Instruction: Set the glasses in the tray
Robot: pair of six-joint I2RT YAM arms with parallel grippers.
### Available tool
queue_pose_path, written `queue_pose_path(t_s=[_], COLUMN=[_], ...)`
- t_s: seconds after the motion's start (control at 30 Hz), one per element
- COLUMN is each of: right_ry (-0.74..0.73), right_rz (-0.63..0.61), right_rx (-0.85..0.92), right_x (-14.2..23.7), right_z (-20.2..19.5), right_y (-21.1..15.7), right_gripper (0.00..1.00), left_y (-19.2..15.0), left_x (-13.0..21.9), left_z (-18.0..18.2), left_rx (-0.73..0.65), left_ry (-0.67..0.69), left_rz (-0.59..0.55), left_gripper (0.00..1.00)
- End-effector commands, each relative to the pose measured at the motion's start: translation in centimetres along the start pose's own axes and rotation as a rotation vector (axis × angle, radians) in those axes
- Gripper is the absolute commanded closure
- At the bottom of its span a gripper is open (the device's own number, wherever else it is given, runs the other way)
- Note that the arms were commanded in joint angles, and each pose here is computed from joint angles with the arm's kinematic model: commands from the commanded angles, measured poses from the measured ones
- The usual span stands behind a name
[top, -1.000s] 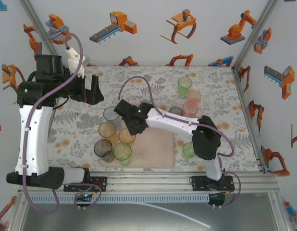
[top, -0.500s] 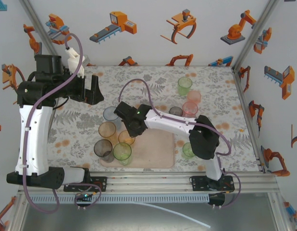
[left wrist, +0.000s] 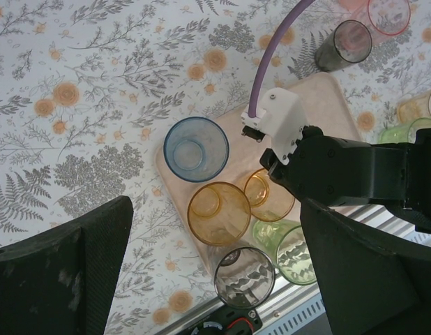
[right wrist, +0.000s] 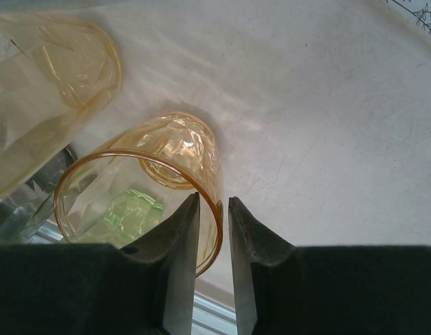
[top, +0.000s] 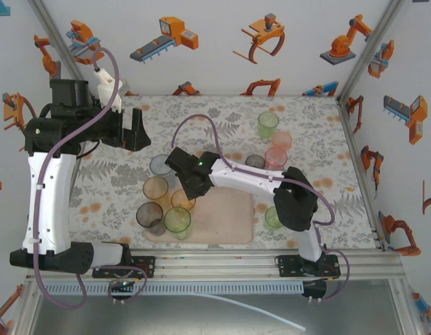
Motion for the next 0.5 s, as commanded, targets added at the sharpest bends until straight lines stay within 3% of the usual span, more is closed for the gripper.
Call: queue_pose_path(t_s=[0.0,0.47], right_ry=[-0.003,-0.031], right_rz=[-0.008,-0.041], right_rx=[-0.004,0.045], right_x=[-0.1,2.8], right_z=[0.2,-0.1], right_y=[-0.1,1.0], right_gripper=[0.69,0.57], left_y=[0.1,0.4], left_x=[0.5,1.0], left_z=[-0.2,-0.1], left_rx=[0.012,0.009], left_ry=[-0.008,0.004], left_rz=[-0.024,-0.038], left_gripper=[0.03,0.03])
Point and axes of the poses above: each hand's point on the last joint's axis, 136 mm out from that joint toward the fingers, its own x axis back along the fingers, its own z axis along the line the jaws close on, y = z × x, the point moved 5 cm from there along x, back along the fingers, and after that the axes turned 11 degrees about -x, right-handed, at the moved point
